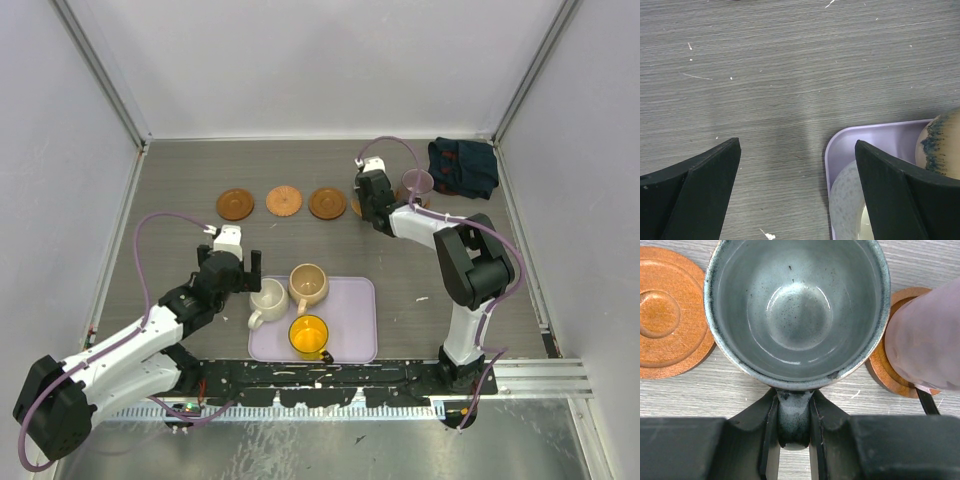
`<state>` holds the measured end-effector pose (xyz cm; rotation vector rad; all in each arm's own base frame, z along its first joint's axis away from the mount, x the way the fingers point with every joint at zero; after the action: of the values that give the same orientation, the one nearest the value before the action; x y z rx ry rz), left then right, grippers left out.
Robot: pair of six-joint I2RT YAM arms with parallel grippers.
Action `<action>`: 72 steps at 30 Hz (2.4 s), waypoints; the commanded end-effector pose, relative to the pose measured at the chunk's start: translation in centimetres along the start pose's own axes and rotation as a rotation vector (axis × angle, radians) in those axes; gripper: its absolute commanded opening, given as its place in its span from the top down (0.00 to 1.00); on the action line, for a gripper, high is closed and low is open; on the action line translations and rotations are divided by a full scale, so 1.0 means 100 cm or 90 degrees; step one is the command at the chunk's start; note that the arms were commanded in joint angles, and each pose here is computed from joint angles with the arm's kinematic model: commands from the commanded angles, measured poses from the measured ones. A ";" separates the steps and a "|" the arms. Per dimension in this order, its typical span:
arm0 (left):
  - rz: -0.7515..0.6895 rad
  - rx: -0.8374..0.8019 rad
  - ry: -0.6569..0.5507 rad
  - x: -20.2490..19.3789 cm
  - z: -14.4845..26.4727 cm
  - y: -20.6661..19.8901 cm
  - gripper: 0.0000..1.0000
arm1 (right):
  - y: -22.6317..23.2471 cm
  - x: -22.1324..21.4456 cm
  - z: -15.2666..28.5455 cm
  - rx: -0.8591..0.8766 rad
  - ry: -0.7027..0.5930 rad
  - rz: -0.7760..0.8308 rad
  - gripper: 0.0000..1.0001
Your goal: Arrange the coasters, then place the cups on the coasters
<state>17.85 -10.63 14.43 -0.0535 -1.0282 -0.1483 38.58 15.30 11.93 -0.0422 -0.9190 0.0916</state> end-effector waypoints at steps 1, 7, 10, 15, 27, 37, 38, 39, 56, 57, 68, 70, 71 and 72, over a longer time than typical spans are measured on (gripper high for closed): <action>0.027 -0.011 -0.043 0.016 -0.001 -0.004 0.02 | 0.000 0.036 0.008 0.002 -0.100 -0.050 0.99; 0.027 -0.011 -0.043 0.016 -0.001 -0.004 0.02 | -0.001 0.031 0.005 -0.007 -0.092 -0.049 0.99; 0.027 -0.010 -0.043 0.016 -0.001 -0.003 0.02 | -0.002 0.030 0.002 -0.010 -0.090 -0.051 0.99; 0.028 -0.007 -0.043 0.014 0.000 -0.003 0.02 | -0.002 0.027 0.000 -0.013 -0.085 -0.055 0.99; 0.030 -0.005 -0.044 0.014 0.000 -0.002 0.02 | -0.003 0.020 -0.001 -0.017 -0.065 -0.058 0.99; 0.033 -0.004 -0.040 0.013 -0.001 -0.002 0.02 | -0.003 0.021 0.002 -0.006 -0.054 -0.059 0.93; 0.034 -0.004 -0.041 0.013 -0.001 -0.003 0.02 | -0.002 0.021 0.002 -0.006 -0.053 -0.058 0.91; 0.035 -0.004 -0.041 0.013 -0.002 -0.003 0.02 | -0.002 0.021 0.002 -0.005 -0.052 -0.057 0.89; 0.037 -0.002 -0.037 0.012 -0.004 -0.003 0.02 | -0.001 0.026 0.006 0.002 -0.052 -0.055 0.67; 0.037 -0.002 -0.037 0.012 -0.003 -0.003 0.02 | -0.001 0.026 0.006 0.002 -0.053 -0.055 0.66; 0.040 -0.008 -0.035 0.011 -0.004 -0.004 0.02 | -0.003 0.030 0.013 -0.015 -0.070 -0.049 0.68; 0.040 -0.008 -0.033 0.010 -0.004 -0.004 0.02 | -0.003 0.031 0.012 -0.023 -0.075 -0.041 0.71; 0.041 -0.008 -0.033 0.010 -0.004 -0.004 0.02 | -0.003 0.030 0.012 -0.025 -0.075 -0.037 0.73; 0.040 -0.007 -0.032 0.009 -0.004 -0.004 0.02 | -0.003 0.030 0.012 -0.027 -0.077 -0.034 0.75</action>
<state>17.97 -10.82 14.31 -0.0691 -1.0233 -0.1285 38.29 14.93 11.28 -0.0499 -0.8966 0.0574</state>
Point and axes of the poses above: each gripper's point midway between its finger pads, its own z axis back along the fingers, its own y axis along the line the jaws close on, x = y × z, the point moved 9 cm from there along z, back along the fingers, and after that the axes turned 4 degrees about -z, right-handed, at the moved point
